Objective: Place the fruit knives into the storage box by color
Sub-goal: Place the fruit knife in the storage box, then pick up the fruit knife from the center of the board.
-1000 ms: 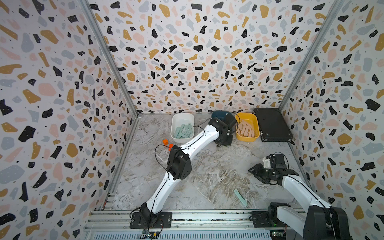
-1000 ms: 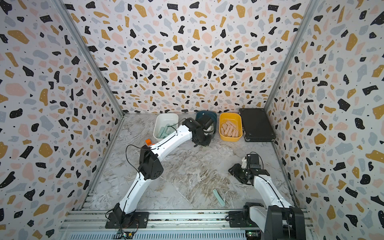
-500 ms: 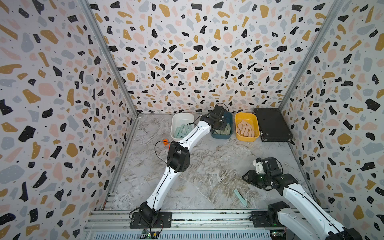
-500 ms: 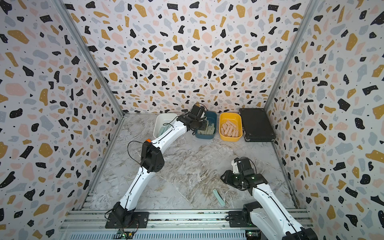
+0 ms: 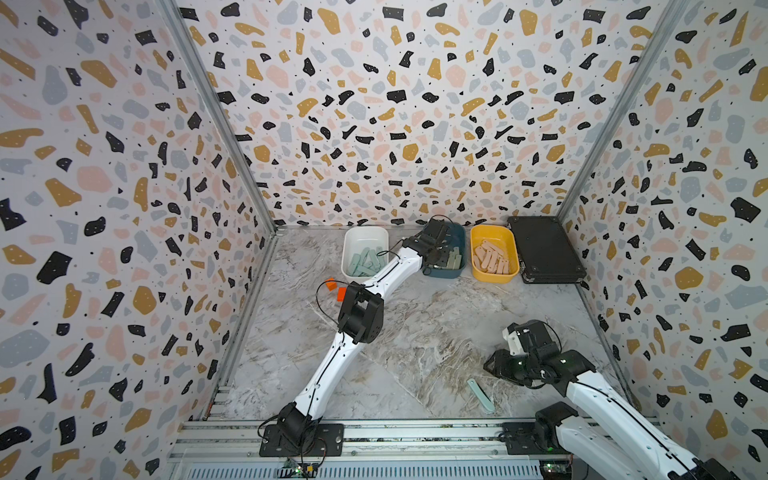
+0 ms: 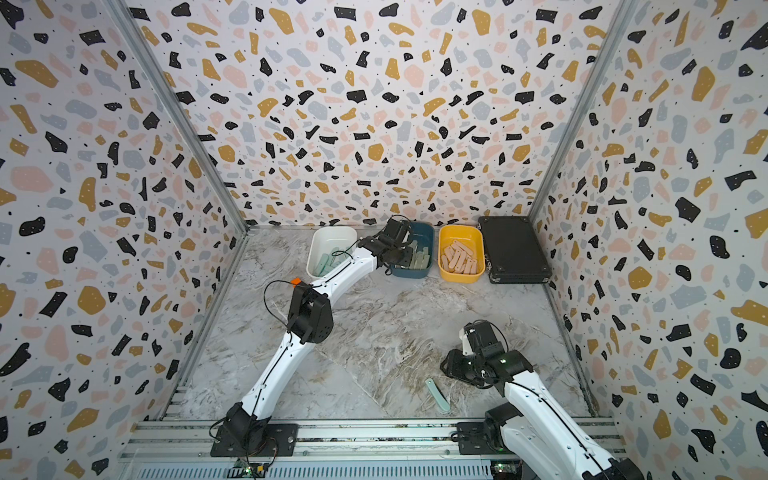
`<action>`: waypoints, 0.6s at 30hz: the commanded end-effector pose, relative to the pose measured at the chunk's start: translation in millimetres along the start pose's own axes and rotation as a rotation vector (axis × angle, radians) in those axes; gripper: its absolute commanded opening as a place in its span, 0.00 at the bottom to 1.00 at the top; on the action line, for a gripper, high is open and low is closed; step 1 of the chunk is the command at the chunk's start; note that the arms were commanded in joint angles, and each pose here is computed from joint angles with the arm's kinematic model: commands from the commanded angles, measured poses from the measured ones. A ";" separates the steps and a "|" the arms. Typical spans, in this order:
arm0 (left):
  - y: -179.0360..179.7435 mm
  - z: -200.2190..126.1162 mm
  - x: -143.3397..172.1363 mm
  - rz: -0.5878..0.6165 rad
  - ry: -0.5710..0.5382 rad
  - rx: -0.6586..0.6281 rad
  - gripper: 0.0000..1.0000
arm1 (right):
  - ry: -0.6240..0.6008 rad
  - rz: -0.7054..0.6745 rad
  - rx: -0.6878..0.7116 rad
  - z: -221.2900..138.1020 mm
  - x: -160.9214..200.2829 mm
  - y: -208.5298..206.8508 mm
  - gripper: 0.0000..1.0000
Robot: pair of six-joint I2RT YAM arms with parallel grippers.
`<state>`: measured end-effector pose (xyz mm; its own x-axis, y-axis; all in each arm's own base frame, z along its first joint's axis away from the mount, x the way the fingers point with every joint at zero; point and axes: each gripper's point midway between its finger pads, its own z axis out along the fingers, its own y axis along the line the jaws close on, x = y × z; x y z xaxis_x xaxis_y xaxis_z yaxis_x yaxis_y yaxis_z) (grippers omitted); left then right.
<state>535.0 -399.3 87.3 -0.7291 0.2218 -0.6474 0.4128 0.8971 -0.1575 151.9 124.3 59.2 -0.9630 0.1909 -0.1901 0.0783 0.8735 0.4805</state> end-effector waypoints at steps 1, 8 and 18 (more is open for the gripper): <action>-18.1 -57.9 -24.0 -0.057 -0.007 0.080 0.58 | 0.030 -0.016 0.070 0.7 10.3 -7.9 0.47; -64.0 -152.0 -14.4 -0.142 0.060 0.261 0.82 | 0.095 -0.137 0.185 4.2 32.0 -12.0 0.48; -82.9 -220.7 32.3 -0.199 0.129 0.413 0.92 | 0.141 -0.273 0.305 11.5 53.5 -16.0 0.53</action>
<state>366.8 -382.6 257.8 -0.8348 0.1371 -0.5333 0.4501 0.7277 -0.5175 99.8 128.9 27.6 -0.9855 -0.1100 -0.1295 -0.1361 0.9673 0.2139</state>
